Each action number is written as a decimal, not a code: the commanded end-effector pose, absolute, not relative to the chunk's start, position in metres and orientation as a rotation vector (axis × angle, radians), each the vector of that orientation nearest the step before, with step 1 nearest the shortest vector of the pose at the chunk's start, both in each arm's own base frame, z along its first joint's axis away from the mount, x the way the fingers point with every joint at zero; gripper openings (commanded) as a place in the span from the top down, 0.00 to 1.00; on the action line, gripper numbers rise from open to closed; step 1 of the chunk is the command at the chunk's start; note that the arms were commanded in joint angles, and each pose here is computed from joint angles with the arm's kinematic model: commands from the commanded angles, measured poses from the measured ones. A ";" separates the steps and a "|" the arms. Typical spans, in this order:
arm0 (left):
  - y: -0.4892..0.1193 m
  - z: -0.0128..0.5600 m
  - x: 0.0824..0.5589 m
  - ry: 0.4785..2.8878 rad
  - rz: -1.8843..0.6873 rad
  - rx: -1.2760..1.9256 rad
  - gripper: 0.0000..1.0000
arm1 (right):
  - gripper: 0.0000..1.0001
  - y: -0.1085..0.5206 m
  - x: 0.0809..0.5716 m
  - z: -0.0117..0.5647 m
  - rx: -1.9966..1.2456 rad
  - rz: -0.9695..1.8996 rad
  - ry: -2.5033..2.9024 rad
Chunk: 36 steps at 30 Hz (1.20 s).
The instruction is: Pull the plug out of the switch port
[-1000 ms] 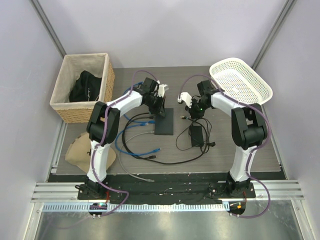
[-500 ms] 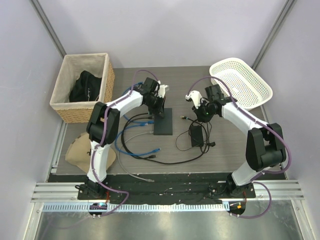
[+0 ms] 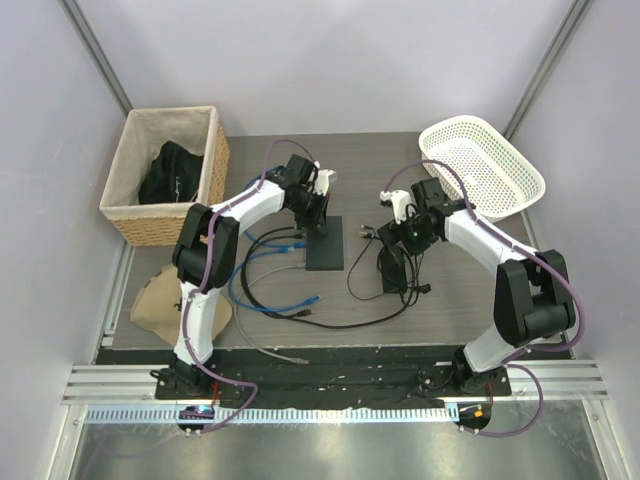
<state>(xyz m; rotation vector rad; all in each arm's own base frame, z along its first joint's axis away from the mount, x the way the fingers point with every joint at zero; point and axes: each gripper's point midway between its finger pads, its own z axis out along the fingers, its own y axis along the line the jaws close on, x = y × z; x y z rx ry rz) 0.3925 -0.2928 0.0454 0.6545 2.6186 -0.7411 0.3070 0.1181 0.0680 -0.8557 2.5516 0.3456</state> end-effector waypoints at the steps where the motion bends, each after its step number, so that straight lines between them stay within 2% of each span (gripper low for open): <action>1: -0.233 -0.006 0.355 2.905 -0.479 0.652 1.00 | 0.14 0.140 0.320 0.097 -0.806 0.446 2.487; 5: -0.231 -0.007 0.355 2.905 -0.472 0.656 1.00 | 0.16 0.158 0.319 0.102 -0.881 0.484 2.469; 11: -0.230 -0.009 0.353 2.913 -0.470 0.661 1.00 | 0.17 0.152 0.293 0.078 -0.813 0.499 2.619; 20: -0.229 -0.013 0.351 2.925 -0.465 0.658 1.00 | 0.10 0.133 0.279 0.043 -0.687 0.350 2.773; 24: -0.229 -0.015 0.351 2.929 -0.465 0.656 1.00 | 0.09 0.147 0.288 0.034 -0.663 0.376 2.783; 29: -0.229 -0.016 0.351 2.933 -0.462 0.652 1.00 | 0.11 0.157 0.308 0.021 -0.815 0.181 2.717; 30: -0.229 -0.016 0.351 2.933 -0.460 0.654 1.00 | 0.17 0.161 0.309 0.017 -0.845 0.154 2.711; 31: -0.228 -0.016 0.351 2.931 -0.457 0.656 1.00 | 0.39 0.161 0.313 0.016 -0.859 0.137 2.698; 33: -0.228 -0.016 0.352 2.928 -0.446 0.659 1.00 | 0.58 0.172 0.326 0.025 -0.878 0.164 2.656; 34: -0.228 -0.016 0.352 2.931 -0.448 0.659 1.00 | 0.75 0.177 0.331 0.032 -0.887 0.187 2.634; 36: -0.226 -0.016 0.351 2.931 -0.442 0.663 1.00 | 0.81 0.191 0.349 0.056 -0.881 0.258 2.560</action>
